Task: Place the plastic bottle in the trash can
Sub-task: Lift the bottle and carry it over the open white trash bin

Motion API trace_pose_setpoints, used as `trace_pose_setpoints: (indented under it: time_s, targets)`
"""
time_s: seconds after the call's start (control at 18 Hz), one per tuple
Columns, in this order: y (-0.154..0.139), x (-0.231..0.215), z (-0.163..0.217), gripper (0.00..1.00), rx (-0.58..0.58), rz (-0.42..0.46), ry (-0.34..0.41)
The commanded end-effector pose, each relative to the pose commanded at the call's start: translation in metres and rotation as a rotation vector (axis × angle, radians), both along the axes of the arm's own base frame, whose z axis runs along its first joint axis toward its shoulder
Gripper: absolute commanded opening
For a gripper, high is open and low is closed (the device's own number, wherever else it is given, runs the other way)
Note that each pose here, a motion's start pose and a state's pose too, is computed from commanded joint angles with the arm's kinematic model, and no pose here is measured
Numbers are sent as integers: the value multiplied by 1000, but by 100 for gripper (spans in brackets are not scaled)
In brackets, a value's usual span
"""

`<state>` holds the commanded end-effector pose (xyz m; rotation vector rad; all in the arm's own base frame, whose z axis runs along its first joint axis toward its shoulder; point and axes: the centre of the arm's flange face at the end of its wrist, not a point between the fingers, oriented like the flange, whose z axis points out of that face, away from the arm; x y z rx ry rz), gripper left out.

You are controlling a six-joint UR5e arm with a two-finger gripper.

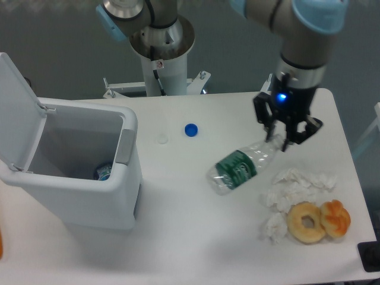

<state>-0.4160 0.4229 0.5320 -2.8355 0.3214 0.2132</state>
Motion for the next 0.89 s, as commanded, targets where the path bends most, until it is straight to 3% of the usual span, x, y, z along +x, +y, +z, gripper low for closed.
trace_pose_setpoints:
  time_s: [0.39,0.72,0.89]
  targets:
    - [32,97,44,11,58,20,-12]
    - [55,183,41,11,54,-74,-34]
    - [53,201,33,11,36,-101,-37]
